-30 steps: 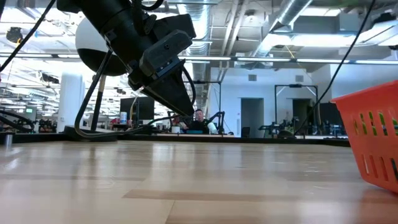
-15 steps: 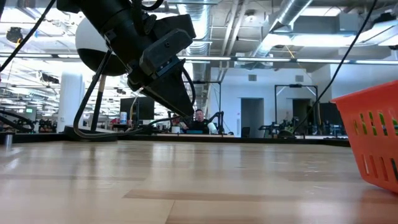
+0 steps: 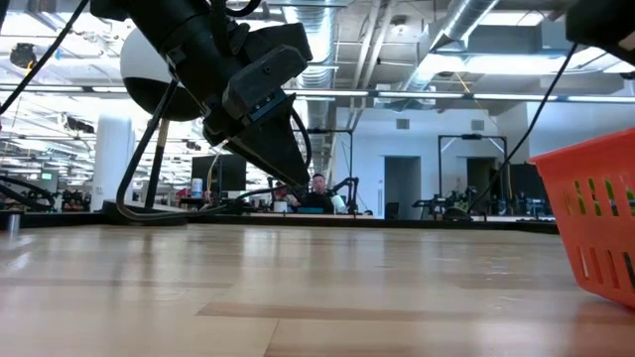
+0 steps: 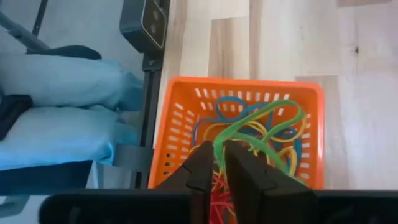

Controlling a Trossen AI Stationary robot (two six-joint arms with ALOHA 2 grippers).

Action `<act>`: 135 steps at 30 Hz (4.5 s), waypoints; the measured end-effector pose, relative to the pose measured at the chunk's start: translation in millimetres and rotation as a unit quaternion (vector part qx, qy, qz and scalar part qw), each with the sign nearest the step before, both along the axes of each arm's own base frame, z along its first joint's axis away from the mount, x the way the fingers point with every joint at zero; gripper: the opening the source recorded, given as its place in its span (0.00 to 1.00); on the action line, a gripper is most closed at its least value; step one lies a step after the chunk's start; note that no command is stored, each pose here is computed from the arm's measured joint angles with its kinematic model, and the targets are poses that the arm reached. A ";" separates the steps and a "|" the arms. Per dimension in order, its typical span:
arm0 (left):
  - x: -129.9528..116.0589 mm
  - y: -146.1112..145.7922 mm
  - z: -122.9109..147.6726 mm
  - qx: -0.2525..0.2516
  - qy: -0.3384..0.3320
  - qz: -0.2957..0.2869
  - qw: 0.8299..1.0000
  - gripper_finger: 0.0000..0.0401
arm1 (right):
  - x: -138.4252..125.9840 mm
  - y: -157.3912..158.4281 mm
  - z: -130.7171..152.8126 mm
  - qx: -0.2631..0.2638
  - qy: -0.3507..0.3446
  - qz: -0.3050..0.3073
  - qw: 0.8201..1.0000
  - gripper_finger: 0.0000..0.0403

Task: Pick and place items into bin
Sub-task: Put the green rubber band into the orange bin, then return to Home Position

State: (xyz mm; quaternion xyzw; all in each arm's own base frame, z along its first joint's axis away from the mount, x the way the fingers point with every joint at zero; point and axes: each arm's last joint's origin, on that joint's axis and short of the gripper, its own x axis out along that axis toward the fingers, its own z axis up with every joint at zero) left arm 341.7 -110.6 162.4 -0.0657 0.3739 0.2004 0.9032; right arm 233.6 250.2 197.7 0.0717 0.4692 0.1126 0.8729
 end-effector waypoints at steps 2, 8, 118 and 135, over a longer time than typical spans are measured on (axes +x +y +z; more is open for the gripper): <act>0.0 0.0 0.0 0.000 0.000 0.000 1.000 0.27 | 1.7 -1.7 1.1 0.006 0.003 0.001 1.000 0.12; 0.0 0.1 0.1 -0.006 -0.004 0.009 1.000 0.27 | 5.7 -5.8 0.6 0.027 0.029 0.011 0.999 0.18; -230.8 79.0 29.7 -0.093 -0.503 -0.167 0.843 0.27 | -139.2 -230.8 -26.6 0.095 -0.476 0.046 0.873 0.19; -252.7 88.1 31.8 -0.066 -0.527 -0.153 0.833 0.27 | -139.2 -230.8 -26.8 0.095 -0.477 0.046 0.873 0.19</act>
